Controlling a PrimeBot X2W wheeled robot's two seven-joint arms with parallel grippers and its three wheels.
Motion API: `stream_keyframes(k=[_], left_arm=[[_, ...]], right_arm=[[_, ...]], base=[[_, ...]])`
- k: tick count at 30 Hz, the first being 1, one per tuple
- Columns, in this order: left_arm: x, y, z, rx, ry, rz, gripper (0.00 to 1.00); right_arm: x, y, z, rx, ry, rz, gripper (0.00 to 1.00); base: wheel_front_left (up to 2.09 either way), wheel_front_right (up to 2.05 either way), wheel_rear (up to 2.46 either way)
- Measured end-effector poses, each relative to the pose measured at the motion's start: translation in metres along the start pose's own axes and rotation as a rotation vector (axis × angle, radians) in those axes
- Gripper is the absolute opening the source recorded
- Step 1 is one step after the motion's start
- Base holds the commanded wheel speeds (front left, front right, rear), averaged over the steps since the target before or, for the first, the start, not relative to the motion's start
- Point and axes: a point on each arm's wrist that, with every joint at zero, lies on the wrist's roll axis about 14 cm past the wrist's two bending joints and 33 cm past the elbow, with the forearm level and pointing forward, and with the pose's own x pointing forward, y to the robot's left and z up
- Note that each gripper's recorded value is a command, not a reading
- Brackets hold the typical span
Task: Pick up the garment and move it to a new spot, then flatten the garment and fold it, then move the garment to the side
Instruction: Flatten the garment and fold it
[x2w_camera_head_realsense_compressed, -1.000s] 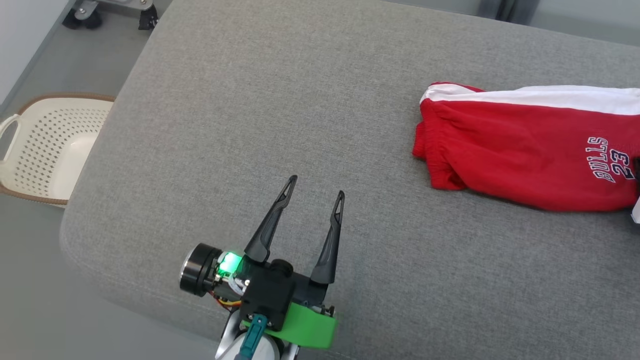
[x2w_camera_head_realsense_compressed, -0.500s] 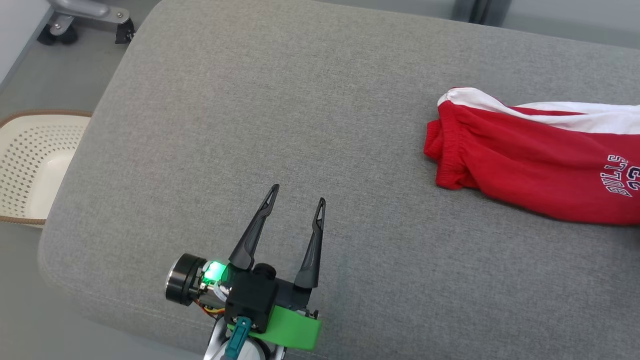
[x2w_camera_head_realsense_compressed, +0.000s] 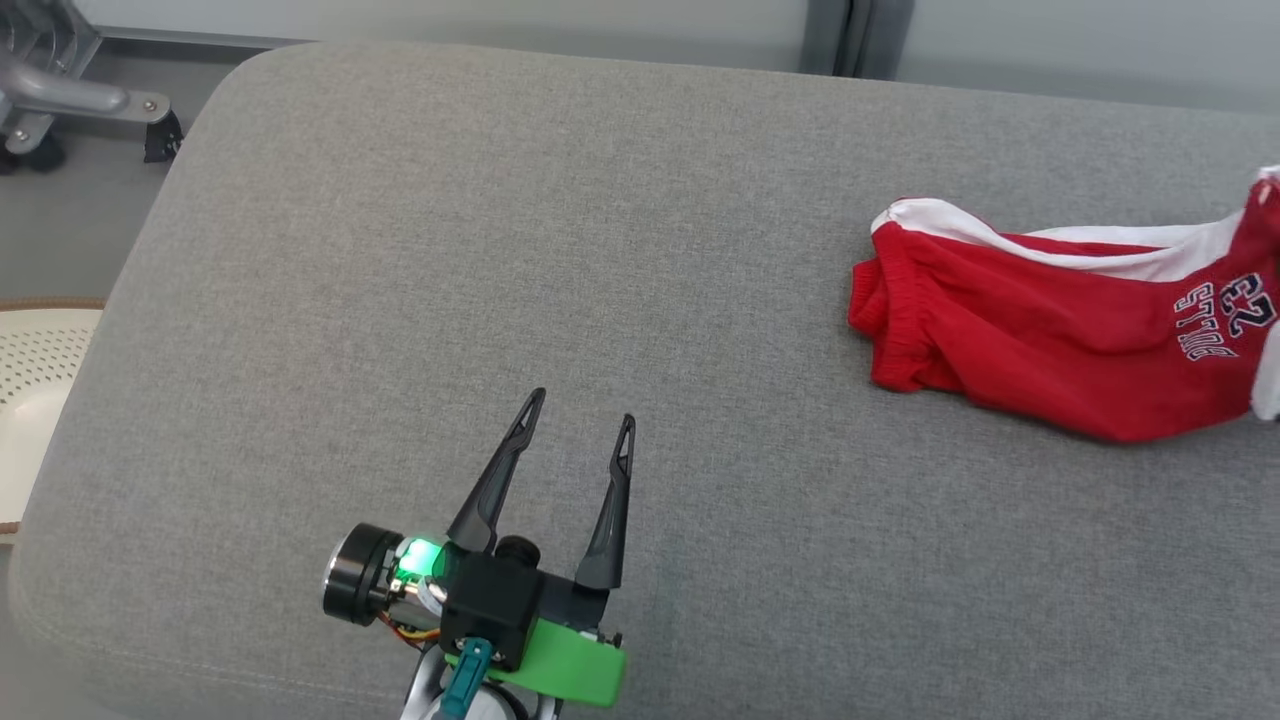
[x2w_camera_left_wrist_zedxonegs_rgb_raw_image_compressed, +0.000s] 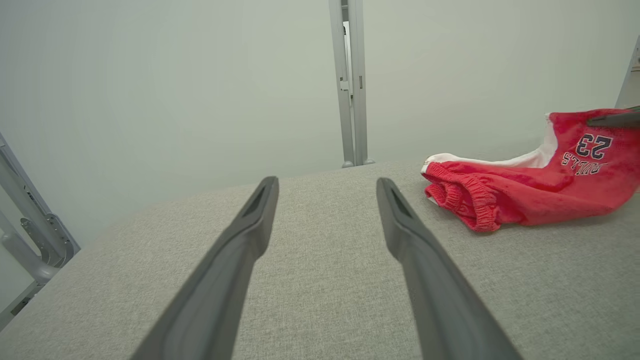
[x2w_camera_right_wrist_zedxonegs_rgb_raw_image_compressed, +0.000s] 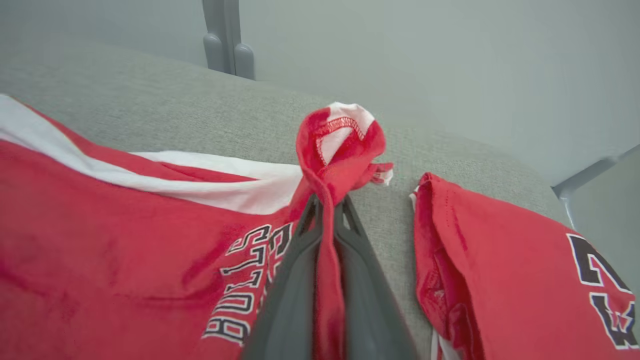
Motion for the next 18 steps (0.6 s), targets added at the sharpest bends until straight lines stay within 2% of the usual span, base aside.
stream_keyframes(k=[3,9,13,18], left_arm=[[-0.003,-0.003,0.004,-0.003,-0.01,-0.009,1.0],[-0.011,0.003,0.006,-0.007,-0.011,0.015,1.0],[-0.016,0.008,0.005,-0.01,-0.006,0.038,1.0],[-0.019,0.013,0.005,-0.013,-0.002,0.058,1.0]], right_arm=[[0.0,0.029,0.03,-0.009,-0.09,0.069,0.0],[0.0,0.088,0.067,0.012,-0.203,0.197,0.0],[0.001,0.128,0.078,0.038,-0.228,0.278,0.0],[0.001,0.185,0.069,0.08,-0.183,0.378,0.0]], base=[[0.0,0.0,0.0],[0.0,0.0,0.0],[0.0,0.0,0.0],[0.0,0.0,0.0]])
